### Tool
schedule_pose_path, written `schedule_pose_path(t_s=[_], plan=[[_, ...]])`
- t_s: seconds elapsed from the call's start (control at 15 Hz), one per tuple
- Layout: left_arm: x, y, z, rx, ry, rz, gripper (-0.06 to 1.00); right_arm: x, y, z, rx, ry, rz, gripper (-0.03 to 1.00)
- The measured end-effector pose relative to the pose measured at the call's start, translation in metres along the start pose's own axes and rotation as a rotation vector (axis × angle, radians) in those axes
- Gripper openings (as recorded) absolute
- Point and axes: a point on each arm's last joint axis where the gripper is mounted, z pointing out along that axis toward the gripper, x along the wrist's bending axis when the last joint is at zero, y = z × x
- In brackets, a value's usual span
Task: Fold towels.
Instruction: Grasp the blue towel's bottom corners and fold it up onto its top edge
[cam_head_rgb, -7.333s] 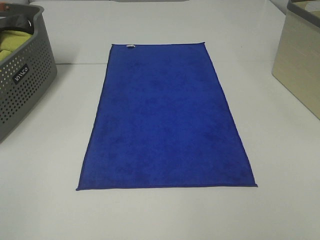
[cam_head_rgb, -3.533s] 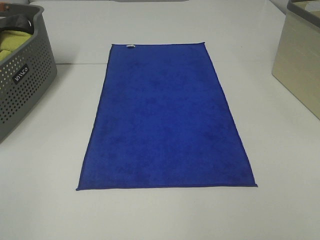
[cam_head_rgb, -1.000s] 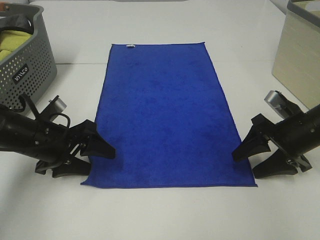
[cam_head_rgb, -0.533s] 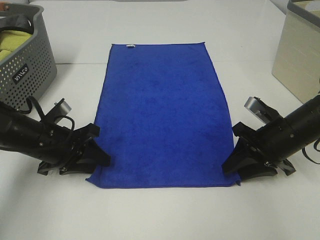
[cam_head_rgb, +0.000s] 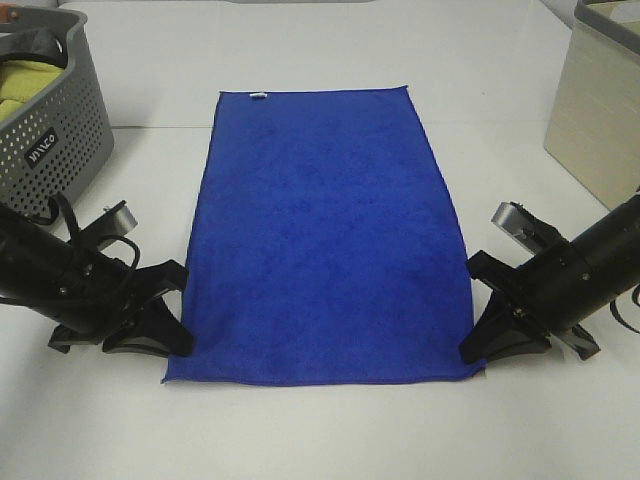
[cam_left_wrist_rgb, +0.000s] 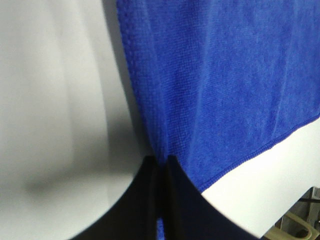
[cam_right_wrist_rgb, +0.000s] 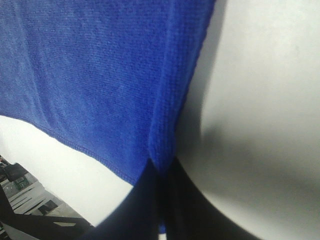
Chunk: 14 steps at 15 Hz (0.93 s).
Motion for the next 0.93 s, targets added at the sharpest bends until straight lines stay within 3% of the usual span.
schedule_pose_path(t_s=[0.6, 0.93], plan=[[-0.013, -0.077, -0.046, 0.060, -0.016, -0.052, 0.01, -0.001, -0.100, -0.015, 0.097, -0.049, 0.040, 0.02], [-0.019, -0.088, -0.059, 0.024, -0.026, -0.064, 0.01, 0.005, -0.102, -0.026, 0.031, -0.058, -0.009, 0.02]])
